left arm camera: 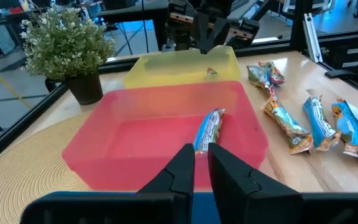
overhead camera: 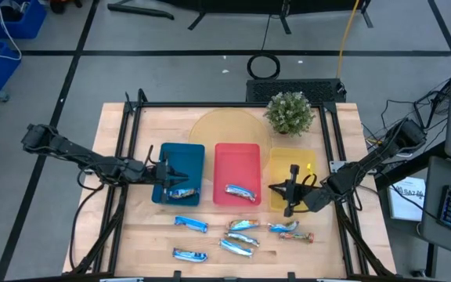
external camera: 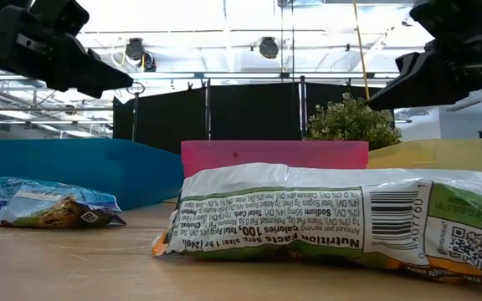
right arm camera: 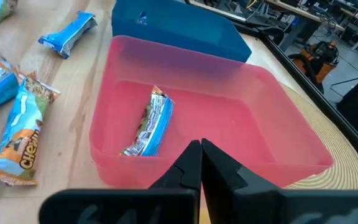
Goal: Pick and place Granola Bars by type
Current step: Put the blue granola bar into the blue bin
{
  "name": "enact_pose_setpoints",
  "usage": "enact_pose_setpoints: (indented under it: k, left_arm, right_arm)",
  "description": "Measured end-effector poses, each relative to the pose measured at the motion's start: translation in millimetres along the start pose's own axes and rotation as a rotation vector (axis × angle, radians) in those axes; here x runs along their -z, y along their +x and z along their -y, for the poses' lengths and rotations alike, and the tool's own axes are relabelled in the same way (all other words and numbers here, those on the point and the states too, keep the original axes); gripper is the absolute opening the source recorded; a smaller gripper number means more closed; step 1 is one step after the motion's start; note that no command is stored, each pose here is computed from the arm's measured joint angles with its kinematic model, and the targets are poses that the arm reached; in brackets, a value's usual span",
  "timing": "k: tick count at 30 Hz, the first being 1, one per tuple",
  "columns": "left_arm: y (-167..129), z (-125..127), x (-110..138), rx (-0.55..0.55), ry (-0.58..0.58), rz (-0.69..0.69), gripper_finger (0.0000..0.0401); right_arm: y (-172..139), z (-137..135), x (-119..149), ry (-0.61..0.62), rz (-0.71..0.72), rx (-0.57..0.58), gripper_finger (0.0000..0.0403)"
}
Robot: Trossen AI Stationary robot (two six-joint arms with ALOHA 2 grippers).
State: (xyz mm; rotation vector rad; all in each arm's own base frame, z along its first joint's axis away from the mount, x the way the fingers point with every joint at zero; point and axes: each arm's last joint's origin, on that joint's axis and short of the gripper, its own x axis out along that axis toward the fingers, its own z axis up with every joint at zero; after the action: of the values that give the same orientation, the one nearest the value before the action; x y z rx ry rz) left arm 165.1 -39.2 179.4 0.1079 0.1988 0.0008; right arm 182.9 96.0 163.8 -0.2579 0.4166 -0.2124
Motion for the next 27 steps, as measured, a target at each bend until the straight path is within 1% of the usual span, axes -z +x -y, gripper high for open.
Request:
enact_pose_setpoints:
  k: [5,12,14,16,20,24,25,27]
  left_arm:
    - [0.0,0.0,0.0,-0.001,0.020,-0.001,0.0055]
    - [0.0,0.1,1.5,0.000,0.023,-0.016,0.0043]
    - [0.0,0.0,1.4,0.000,0.022,-0.015,0.0038]
    - [0.0,0.0,1.3,0.000,0.021,-0.014,0.0033]
    - [0.0,0.0,1.2,0.000,0.021,-0.013,0.0023]
    - [0.0,0.0,1.3,0.000,0.018,-0.014,0.0012]
    - [0.0,0.3,1.8,0.005,0.000,-0.018,0.0009]
    - [-0.1,1.9,4.1,0.055,-0.031,-0.043,0.0005]
  right_arm:
    - [-0.2,-0.4,-6.1,-0.005,0.049,-0.003,0.0000]
    - [-0.6,-0.5,-11.9,-0.011,0.096,-0.005,0.0000]
    - [-0.9,-1.4,-12.3,-0.017,0.099,-0.028,0.0000]
    - [-2.6,-2.8,-14.5,-0.027,0.121,-0.025,0.0000]
    - [-8.6,-7.7,-27.9,-0.063,0.162,0.013,0.0000]
    - [-13.0,-12.0,-37.6,-0.086,0.189,-0.004,0.0000]
    - [-13.2,-12.2,-37.7,-0.086,0.190,-0.003,0.0000]
    - [-13.0,-11.5,-37.1,-0.076,0.183,0.021,0.0000]
